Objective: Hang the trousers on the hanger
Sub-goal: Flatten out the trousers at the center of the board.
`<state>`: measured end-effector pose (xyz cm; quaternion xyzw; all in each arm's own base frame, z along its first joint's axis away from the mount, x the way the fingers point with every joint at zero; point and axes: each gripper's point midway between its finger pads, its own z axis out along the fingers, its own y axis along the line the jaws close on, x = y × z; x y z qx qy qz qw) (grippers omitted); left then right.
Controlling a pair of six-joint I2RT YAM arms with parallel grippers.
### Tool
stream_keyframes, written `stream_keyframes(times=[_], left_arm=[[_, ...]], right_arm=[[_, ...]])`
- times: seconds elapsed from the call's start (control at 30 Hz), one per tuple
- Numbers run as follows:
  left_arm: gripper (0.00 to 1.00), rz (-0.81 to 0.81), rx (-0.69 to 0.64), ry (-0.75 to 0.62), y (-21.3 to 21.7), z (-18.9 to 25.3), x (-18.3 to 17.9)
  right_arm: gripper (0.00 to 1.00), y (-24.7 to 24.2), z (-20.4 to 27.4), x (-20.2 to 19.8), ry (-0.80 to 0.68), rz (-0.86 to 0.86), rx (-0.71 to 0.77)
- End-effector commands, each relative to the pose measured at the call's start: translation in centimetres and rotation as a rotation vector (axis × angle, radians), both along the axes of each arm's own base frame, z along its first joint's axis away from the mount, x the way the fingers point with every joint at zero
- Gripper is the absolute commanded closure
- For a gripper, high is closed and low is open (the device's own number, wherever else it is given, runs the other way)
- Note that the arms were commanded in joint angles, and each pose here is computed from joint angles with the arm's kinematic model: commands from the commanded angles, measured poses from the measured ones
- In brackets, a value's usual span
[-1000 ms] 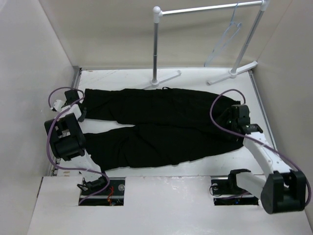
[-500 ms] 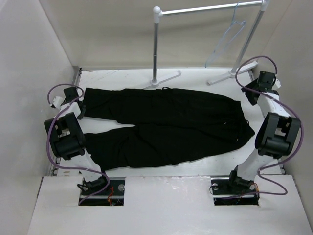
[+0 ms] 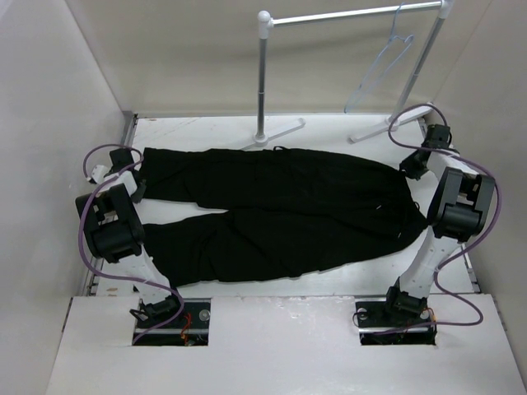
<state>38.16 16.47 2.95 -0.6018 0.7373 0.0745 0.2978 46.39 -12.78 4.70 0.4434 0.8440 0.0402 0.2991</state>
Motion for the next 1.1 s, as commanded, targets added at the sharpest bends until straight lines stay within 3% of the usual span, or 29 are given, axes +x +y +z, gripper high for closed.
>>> stream_keyframes(times=[0.0, 0.17, 0.57, 0.63, 0.8, 0.93, 1.07], left_arm=[[0.95, 0.016, 0.025, -0.035, 0.7, 1.5, 1.2], [0.96, 0.048, 0.027, -0.015, 1.7, 1.2, 0.0], [0.96, 0.079, 0.017, 0.017, 2.8, 0.1, -1.5], [0.93, 0.060, 0.017, 0.014, 2.2, 0.0, -1.1], [0.71, 0.040, 0.036, -0.034, 1.6, 2.0, -0.6], [0.58, 0.046, 0.072, -0.114, 1.7, 6.1, -0.7], [0.53, 0.021, 0.108, -0.154, 0.0, 9.6, -1.9]], right_arm=[[0.76, -0.2, 1.8, 1.7, -0.048, 0.007, 0.006], [0.92, -1.7, 3.3, 2.2, -0.080, -0.079, -0.013], [0.92, -5.3, 4.6, 4.1, -0.132, -0.170, 0.018], [0.84, -5.1, 4.5, 4.4, -0.133, -0.162, 0.019], [0.41, -4.0, 5.3, 4.1, -0.148, -0.144, 0.027], [0.26, -2.9, 8.2, 2.9, -0.199, -0.159, -0.004], [0.17, -1.3, 12.2, 0.0, -0.286, -0.211, -0.048]])
